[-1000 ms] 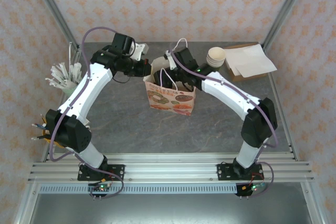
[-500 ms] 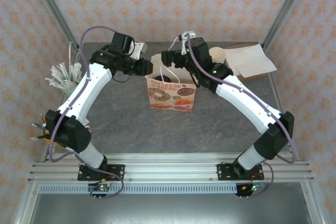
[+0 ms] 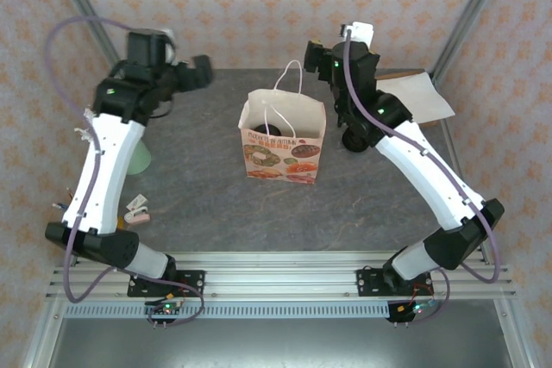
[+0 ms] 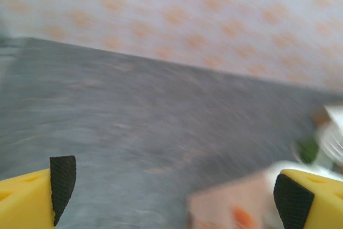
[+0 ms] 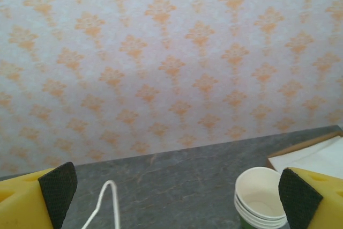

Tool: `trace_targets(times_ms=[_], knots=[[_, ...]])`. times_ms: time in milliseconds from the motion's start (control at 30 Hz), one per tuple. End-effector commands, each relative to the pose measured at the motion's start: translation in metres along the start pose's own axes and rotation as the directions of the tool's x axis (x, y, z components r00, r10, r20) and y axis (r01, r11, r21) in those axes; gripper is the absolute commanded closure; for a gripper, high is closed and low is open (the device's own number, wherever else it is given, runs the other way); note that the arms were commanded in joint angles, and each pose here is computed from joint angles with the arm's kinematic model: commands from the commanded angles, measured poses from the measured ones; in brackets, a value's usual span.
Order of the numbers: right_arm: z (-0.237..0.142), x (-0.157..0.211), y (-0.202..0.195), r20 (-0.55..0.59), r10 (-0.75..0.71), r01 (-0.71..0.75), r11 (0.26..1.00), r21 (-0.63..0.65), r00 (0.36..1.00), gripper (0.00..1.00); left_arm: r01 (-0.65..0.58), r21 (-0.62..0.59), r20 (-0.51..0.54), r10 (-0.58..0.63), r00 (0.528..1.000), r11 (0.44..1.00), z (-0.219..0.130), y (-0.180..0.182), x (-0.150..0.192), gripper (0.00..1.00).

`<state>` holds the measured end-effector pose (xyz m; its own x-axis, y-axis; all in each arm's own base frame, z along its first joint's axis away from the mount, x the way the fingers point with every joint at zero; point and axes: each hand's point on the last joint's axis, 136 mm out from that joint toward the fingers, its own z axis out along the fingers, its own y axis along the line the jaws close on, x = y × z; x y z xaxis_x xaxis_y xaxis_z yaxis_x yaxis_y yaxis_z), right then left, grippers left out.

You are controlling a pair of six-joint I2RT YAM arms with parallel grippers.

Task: Pack the takeout coffee

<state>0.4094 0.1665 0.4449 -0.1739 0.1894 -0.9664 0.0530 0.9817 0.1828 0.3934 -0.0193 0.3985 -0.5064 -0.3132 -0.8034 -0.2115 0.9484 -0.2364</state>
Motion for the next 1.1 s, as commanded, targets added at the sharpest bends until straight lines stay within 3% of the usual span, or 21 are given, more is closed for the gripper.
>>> trace_targets(times_ms=[0,167,267,333,433,567,700,933,1000,1067], knots=[[-0.007,-0.018,-0.016,0.009,0.061,-0.061,0.998,0.020,0.998,0.00,0.198,-0.388,0.054,-0.192,0.980,0.900,-0.019,0.114,0.000,0.00],[-0.001,-0.010,0.001,-0.013,0.065,-0.066,0.995,-0.080,0.998,0.00,0.202,-0.527,0.024,-0.223,0.974,0.825,-0.026,0.172,0.010,0.00],[0.007,-0.001,0.011,-0.023,0.051,-0.053,0.991,-0.119,0.998,0.00,0.178,-0.474,-0.041,-0.224,0.974,0.862,-0.006,0.168,0.003,0.03],[0.012,0.004,0.013,-0.027,0.035,-0.038,0.992,-0.117,0.999,0.00,0.108,-0.388,-0.070,-0.146,0.987,0.915,0.018,0.155,-0.010,0.04],[0.017,0.008,0.015,-0.038,0.001,-0.005,0.994,-0.111,0.999,0.00,-0.064,-0.403,-0.135,0.010,0.991,0.913,0.052,0.166,-0.025,0.07],[0.017,0.008,0.015,-0.052,-0.075,0.069,0.992,-0.108,0.996,0.00,-0.282,-0.355,-0.335,0.160,0.929,0.891,0.097,0.177,-0.018,0.10],[0.015,0.006,0.011,-0.061,-0.133,0.127,0.988,-0.093,0.989,0.00,-0.214,-0.401,-0.303,0.091,0.949,0.891,0.118,0.207,-0.024,0.12],[0.012,0.002,0.007,-0.053,-0.168,0.164,0.984,-0.076,0.984,0.00,-0.214,-0.341,-0.369,0.079,0.926,0.915,0.168,0.223,-0.004,0.19],[0.011,-0.001,0.006,-0.049,-0.173,0.169,0.983,-0.074,0.984,0.00,-0.210,-0.347,-0.370,0.072,0.926,0.914,0.180,0.231,-0.002,0.24],[0.011,-0.003,0.005,-0.046,-0.176,0.173,0.983,-0.064,0.983,0.00,-0.203,-0.347,-0.356,0.072,0.932,0.916,0.190,0.235,-0.004,0.39]])
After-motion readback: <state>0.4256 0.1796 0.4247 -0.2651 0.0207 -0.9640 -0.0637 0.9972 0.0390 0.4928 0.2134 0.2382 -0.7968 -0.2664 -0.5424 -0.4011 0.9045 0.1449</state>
